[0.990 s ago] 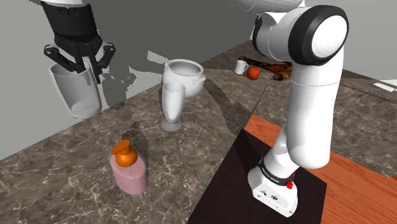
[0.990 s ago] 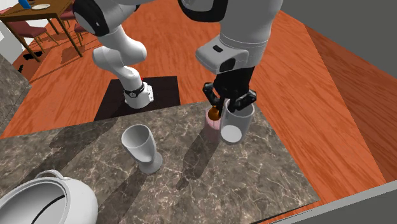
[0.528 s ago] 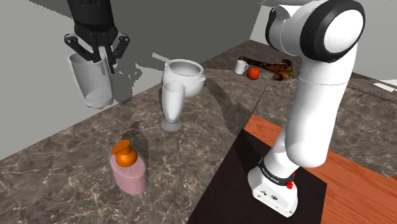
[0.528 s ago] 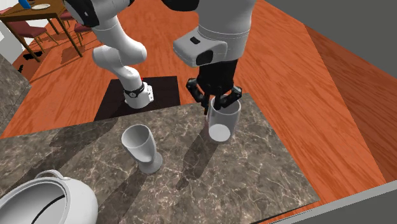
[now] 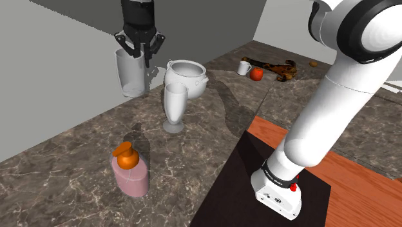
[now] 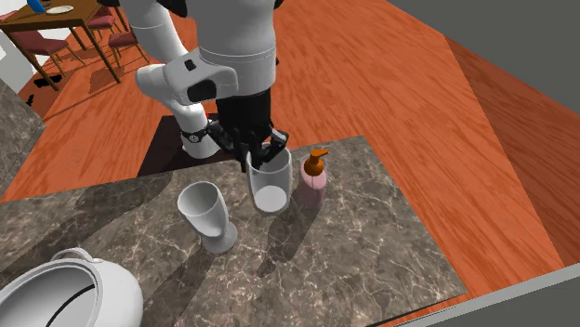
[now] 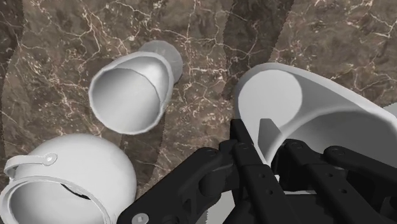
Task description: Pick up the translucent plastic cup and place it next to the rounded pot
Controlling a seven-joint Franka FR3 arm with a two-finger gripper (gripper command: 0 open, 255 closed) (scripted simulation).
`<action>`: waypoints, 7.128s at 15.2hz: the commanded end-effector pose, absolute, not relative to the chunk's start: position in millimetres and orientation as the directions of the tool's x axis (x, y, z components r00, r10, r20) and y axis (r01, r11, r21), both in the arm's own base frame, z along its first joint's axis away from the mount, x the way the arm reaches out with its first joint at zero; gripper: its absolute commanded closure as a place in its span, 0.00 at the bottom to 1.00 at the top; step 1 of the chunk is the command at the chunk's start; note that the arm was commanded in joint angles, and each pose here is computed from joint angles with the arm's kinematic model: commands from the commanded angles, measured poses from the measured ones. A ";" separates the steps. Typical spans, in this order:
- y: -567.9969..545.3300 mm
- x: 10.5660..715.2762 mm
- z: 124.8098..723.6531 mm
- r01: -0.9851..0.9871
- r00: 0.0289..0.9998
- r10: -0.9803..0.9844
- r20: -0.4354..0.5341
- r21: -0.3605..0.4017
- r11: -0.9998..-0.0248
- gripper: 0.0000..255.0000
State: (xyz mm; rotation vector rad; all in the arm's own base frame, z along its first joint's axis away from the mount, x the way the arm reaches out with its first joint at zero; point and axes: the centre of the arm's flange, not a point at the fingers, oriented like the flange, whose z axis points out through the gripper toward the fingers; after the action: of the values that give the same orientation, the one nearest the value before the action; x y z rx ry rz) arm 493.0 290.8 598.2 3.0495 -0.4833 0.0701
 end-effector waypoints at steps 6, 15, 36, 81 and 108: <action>198.9 493.7 599.2 -0.308 0.951 -0.306 0.053 0.044 -0.950 1.00; 80.1 495.3 599.3 -0.308 0.951 -0.306 0.053 0.044 -0.950 1.00; -197.1 499.1 599.6 -0.308 0.951 -0.306 0.053 0.044 -0.950 1.00; -264.6 500.0 388.5 -0.308 0.951 -0.306 0.053 0.044 -0.950 1.00; -261.7 498.2 428.4 -0.308 0.951 -0.306 0.053 0.044 -0.950 0.00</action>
State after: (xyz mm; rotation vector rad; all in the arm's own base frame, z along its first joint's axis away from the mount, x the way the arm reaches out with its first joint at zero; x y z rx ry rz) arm 498.2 -261.7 428.4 3.0515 -0.4807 0.0711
